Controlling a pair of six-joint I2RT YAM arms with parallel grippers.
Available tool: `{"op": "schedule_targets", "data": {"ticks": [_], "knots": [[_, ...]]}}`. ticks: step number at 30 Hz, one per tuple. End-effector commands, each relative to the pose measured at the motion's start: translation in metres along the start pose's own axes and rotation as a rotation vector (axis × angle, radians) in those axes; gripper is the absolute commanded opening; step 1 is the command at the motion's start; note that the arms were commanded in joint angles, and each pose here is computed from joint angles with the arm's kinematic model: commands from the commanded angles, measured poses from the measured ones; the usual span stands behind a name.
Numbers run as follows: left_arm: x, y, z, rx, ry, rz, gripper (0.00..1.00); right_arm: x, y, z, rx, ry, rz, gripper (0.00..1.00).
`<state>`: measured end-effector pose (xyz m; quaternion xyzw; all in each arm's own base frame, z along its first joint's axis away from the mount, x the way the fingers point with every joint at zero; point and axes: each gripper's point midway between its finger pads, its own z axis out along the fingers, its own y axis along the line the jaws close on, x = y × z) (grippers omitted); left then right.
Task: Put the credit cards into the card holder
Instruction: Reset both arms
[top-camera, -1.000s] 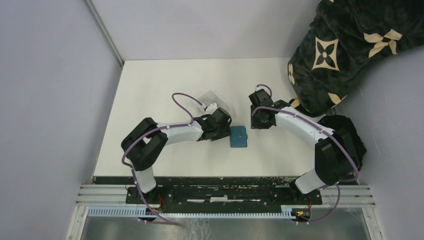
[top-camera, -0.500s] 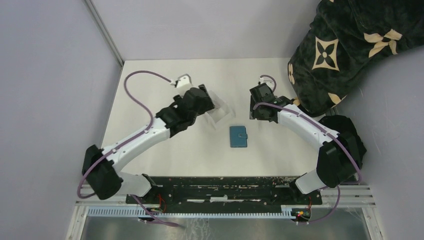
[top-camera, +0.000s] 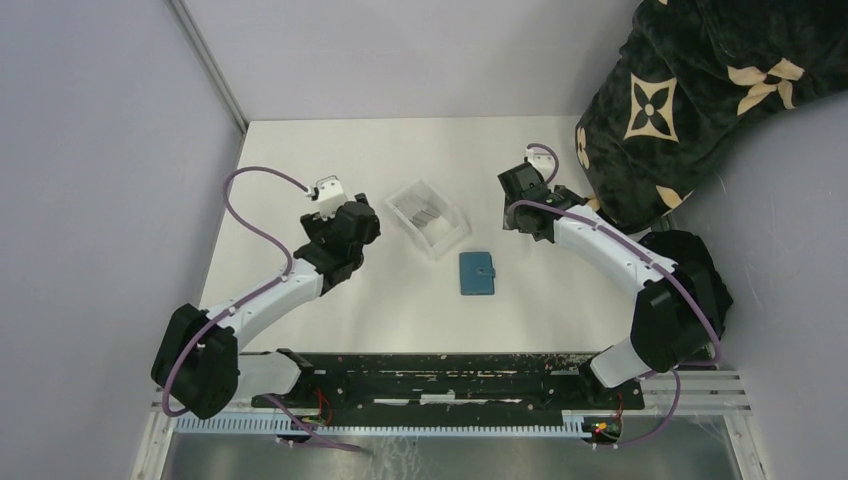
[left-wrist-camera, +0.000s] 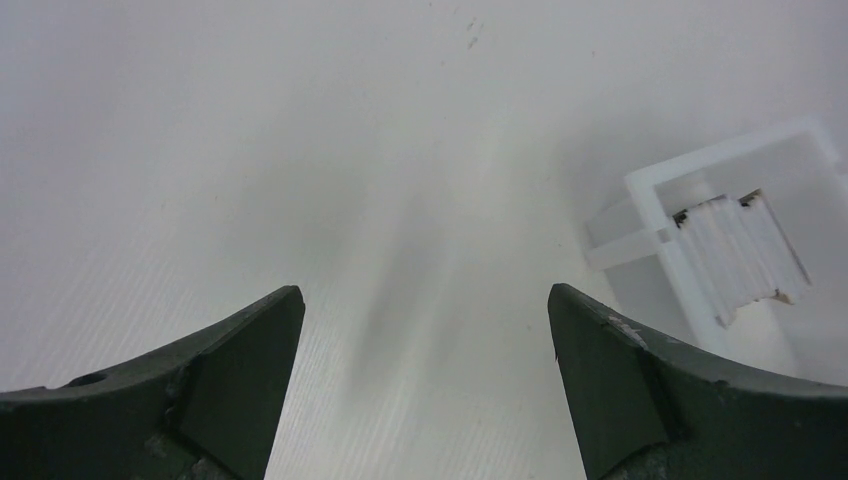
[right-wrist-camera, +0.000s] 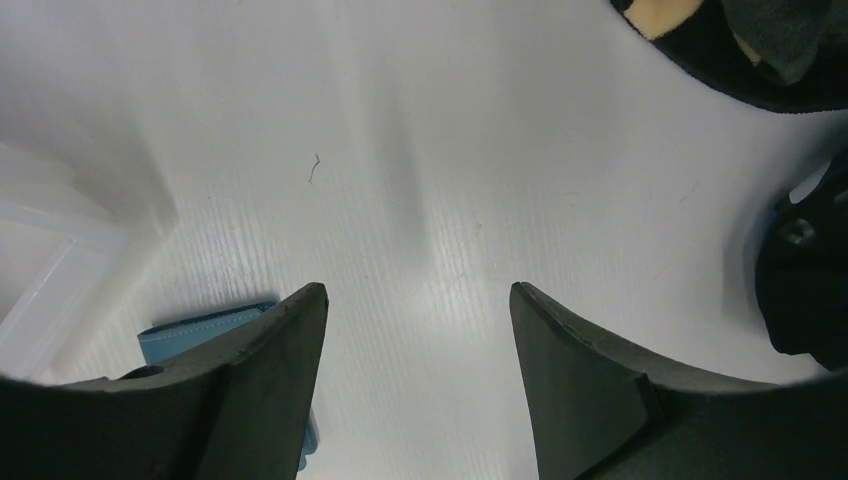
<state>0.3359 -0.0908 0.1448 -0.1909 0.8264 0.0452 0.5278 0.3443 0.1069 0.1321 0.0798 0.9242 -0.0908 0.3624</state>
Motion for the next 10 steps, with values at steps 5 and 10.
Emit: {"op": "schedule_targets", "data": {"ticks": [5, 10], "knots": [[-0.009, 0.002, 0.01, 0.001, -0.075, 0.051, 0.99, -0.021, -0.015, -0.01, 0.042, -0.112, 0.025, 0.73], [-0.007, 0.004, 0.009, 0.002, -0.078, 0.053, 0.99, -0.022, -0.022, -0.014, 0.04, -0.154, 0.028, 0.76]]}}
